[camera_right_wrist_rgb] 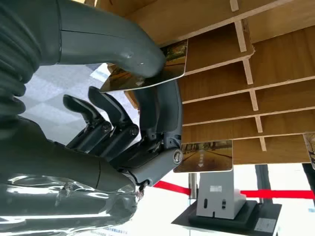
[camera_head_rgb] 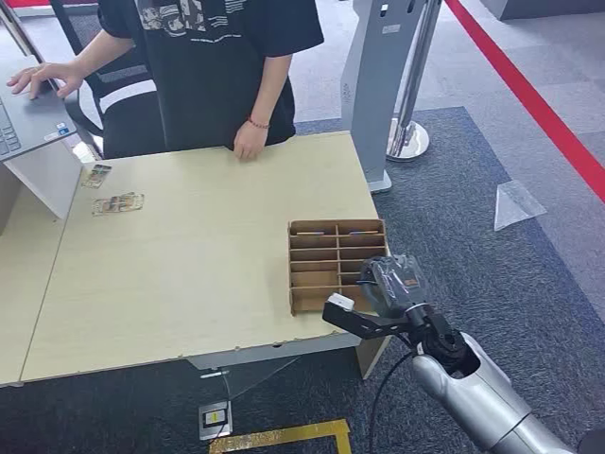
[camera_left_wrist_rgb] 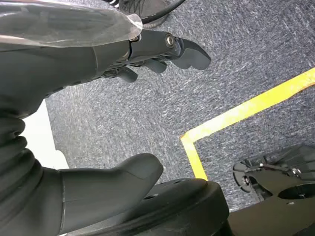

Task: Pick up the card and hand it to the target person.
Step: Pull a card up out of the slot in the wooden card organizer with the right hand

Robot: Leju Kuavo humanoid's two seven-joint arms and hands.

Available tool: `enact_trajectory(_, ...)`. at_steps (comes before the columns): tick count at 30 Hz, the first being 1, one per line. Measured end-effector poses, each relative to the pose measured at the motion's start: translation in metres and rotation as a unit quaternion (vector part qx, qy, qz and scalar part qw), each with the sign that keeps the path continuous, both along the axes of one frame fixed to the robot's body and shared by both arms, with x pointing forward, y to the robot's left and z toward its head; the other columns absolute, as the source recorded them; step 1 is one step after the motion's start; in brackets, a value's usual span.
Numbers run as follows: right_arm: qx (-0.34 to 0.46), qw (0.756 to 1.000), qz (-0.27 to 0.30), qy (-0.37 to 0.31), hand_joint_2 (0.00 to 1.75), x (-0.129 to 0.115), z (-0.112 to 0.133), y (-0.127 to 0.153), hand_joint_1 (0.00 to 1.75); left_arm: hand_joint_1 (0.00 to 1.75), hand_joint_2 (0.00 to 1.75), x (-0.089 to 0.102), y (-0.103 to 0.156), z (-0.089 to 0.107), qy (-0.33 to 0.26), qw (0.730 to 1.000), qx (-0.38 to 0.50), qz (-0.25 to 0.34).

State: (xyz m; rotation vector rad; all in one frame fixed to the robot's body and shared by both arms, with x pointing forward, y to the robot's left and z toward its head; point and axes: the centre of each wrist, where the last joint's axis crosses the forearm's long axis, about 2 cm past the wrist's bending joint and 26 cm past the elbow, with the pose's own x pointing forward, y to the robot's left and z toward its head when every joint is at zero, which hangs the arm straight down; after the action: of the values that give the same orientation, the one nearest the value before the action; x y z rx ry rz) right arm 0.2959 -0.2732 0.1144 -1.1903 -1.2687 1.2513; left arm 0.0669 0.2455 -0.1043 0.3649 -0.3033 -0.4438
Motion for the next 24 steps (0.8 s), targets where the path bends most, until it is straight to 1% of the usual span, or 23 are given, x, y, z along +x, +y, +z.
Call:
enact_trajectory(5,-0.005,1.000,0.024,-0.004,1.75,0.004,0.009,-0.001,1.75,0.00,1.75,0.000,0.001,0.000,-0.003,1.000,-0.001,-0.004)
enact_trajectory(9,-0.012,0.998,0.064,-0.013,1.75,0.010,0.024,-0.009,1.75,0.00,1.75,0.000,0.002,0.000,-0.007,1.000,-0.004,-0.009)
enact_trajectory(13,-0.044,0.992,0.114,-0.003,1.75,0.014,0.044,-0.020,1.75,0.00,1.75,0.000,0.002,0.000,-0.007,1.000,-0.006,-0.015)
enact_trajectory(15,-0.034,0.993,0.110,0.004,1.75,0.016,0.053,-0.025,1.75,0.00,1.75,0.000,0.002,0.000,-0.008,1.000,-0.006,-0.013)
enact_trajectory(19,-0.019,0.997,0.076,0.002,1.75,0.015,0.061,-0.033,1.75,0.00,1.75,-0.001,-0.001,0.000,-0.008,1.000,-0.010,-0.005)
enact_trajectory(24,-0.009,0.997,0.073,-0.010,1.75,0.006,0.066,-0.030,1.75,0.00,1.75,-0.001,-0.003,0.000,-0.008,1.000,-0.012,-0.010)
